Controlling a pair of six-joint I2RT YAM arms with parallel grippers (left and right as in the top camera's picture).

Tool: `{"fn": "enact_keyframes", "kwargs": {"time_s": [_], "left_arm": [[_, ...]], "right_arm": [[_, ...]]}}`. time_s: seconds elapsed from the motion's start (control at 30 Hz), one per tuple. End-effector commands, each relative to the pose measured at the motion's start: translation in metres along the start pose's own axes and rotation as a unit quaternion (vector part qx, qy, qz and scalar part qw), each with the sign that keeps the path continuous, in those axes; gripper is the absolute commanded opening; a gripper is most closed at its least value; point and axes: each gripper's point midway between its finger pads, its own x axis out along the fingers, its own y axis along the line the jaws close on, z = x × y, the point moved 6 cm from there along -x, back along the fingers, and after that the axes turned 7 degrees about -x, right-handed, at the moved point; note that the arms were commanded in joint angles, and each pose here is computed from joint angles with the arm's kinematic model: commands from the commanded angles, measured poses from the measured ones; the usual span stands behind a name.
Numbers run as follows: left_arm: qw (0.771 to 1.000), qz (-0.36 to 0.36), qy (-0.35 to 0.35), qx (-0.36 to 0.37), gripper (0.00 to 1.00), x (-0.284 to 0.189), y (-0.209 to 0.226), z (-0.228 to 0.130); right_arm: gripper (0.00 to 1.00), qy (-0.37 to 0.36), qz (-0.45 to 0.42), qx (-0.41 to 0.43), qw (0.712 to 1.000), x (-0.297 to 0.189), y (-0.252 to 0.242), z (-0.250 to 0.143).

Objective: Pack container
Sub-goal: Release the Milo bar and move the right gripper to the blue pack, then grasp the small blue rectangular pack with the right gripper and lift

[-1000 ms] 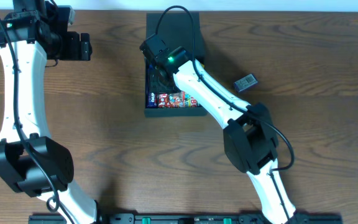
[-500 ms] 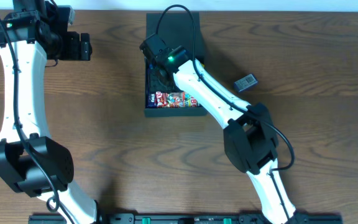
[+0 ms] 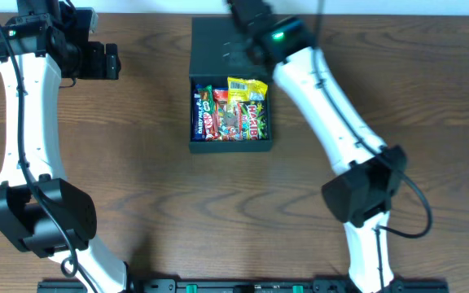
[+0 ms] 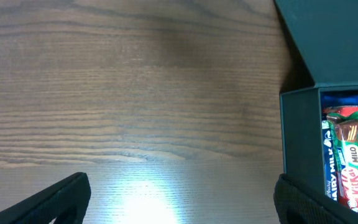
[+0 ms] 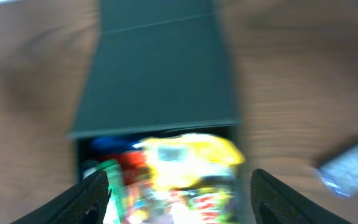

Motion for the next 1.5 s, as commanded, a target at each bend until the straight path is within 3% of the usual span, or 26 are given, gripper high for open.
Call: {"fn": "enact_keyframes", "kwargs": {"time_s": [0.0, 0.43, 1.1, 1.33, 1.47], "left_arm": [[1.0, 0.002, 0.007, -0.003, 0.95, 0.003, 0.002, -0.002], [1.0, 0.002, 0.007, -0.002, 0.95, 0.003, 0.002, -0.002], [1.0, 0.002, 0.01, -0.003, 0.96, 0.003, 0.002, -0.003], [1.0, 0.002, 0.01, -0.003, 0.95, 0.003, 0.002, -0.003], [1.0, 0.002, 0.01, -0.003, 0.95, 0.003, 0.002, -0.003]], "right_arm": [[0.73, 0.035, -0.064, 0.079, 0.994, 0.025, -0.053, -0.002], [0.76, 0.144, -0.124, 0.272, 0.943, 0.096, -0.156, -0.053], [0.79, 0.203, -0.18, 0.304, 0.913, 0.148, -0.18, -0.106], [0.73, 0.204, -0.182, 0.312, 0.91, 0.151, -0.19, -0.105], [0.56, 0.201, -0.181, 0.314, 0.91, 0.152, -0.192, -0.104]]}}
